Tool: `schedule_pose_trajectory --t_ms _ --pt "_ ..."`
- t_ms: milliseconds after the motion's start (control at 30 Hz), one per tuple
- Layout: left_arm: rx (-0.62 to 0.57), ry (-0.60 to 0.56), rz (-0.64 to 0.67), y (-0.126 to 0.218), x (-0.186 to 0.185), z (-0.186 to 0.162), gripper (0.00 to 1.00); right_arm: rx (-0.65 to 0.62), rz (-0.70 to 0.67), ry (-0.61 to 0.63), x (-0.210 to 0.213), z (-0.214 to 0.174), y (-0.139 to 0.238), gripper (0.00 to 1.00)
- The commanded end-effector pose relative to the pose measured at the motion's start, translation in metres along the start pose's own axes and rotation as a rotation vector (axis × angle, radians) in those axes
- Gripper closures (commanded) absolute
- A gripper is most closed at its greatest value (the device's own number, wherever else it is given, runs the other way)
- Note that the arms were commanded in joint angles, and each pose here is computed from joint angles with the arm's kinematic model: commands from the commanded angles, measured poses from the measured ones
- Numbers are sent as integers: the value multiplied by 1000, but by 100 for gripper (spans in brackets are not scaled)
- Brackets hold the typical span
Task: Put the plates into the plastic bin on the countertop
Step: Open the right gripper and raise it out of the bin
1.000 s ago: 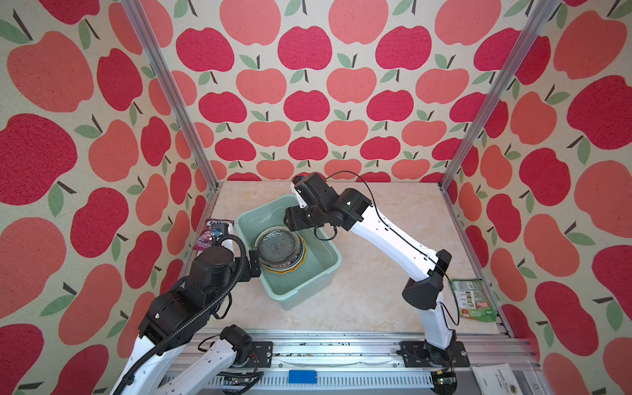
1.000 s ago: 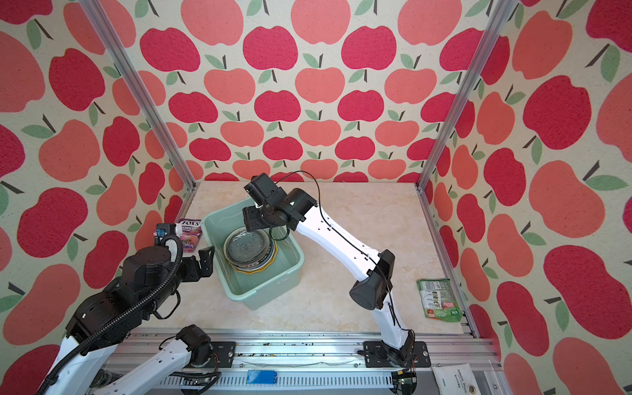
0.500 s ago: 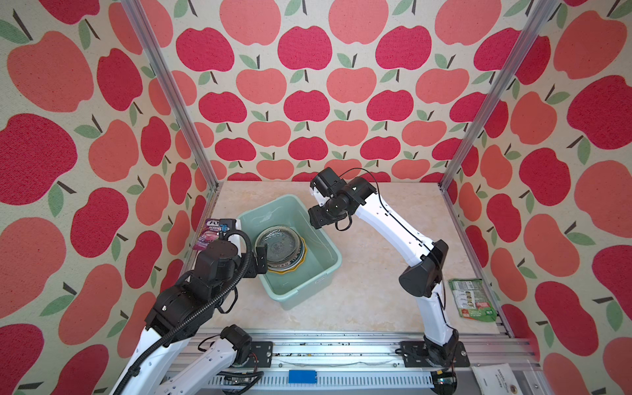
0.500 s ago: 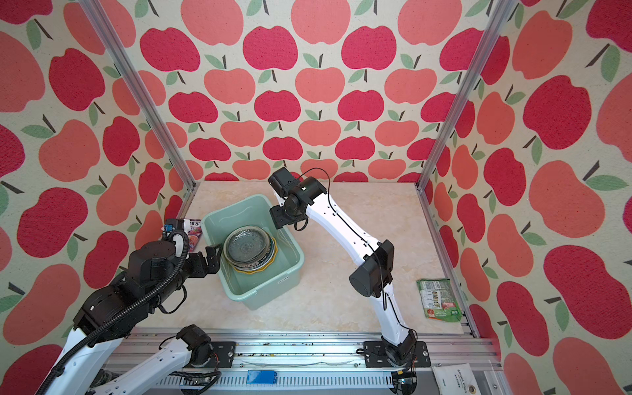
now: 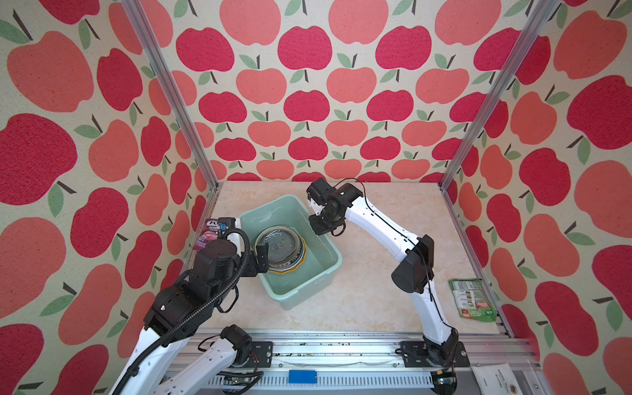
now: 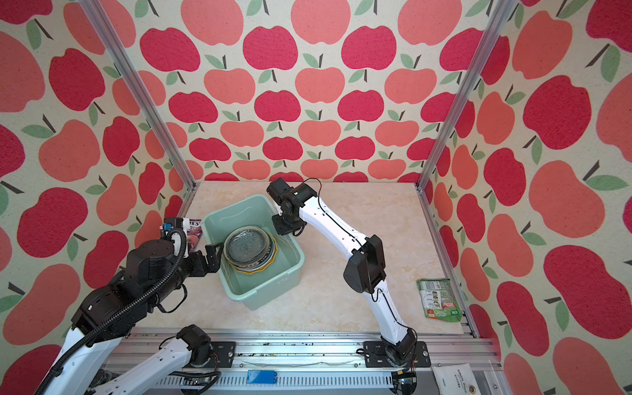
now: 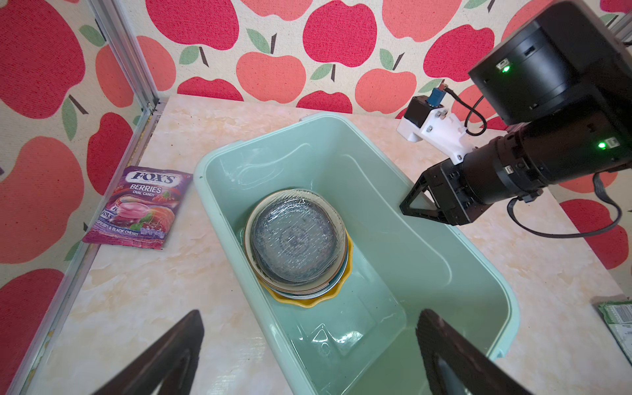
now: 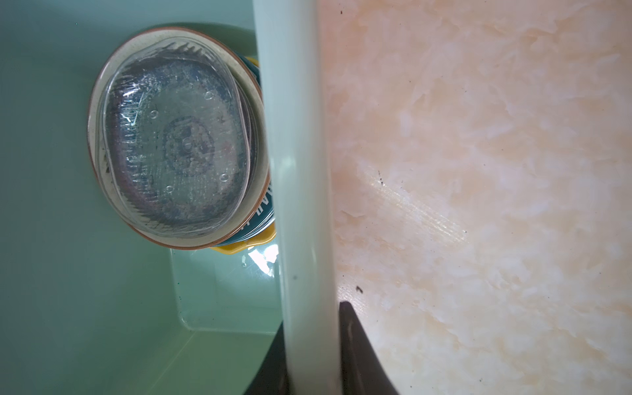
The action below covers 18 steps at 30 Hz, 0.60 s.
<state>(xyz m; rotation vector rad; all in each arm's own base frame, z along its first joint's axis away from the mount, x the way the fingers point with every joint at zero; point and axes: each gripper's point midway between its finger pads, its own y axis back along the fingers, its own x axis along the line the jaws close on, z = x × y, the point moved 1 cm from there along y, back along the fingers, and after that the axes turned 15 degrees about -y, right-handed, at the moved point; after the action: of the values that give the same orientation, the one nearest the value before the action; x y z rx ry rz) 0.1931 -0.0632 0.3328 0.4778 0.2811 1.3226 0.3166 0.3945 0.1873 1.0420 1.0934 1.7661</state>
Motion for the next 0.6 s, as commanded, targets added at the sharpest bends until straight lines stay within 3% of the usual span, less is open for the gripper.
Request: schedule_pose_trajectory --t_ms 0,167,567 --pt "-14 25 -7 13 4 4 1 -14 -38 -43 -14 -3 10 86" --pt "-15 38 -27 19 2 5 1 -43 -62 -96 -28 -9 26 95" --pt "-28 69 -52 21 -1 10 1 -130 -148 -262 -96 -53 78 95"
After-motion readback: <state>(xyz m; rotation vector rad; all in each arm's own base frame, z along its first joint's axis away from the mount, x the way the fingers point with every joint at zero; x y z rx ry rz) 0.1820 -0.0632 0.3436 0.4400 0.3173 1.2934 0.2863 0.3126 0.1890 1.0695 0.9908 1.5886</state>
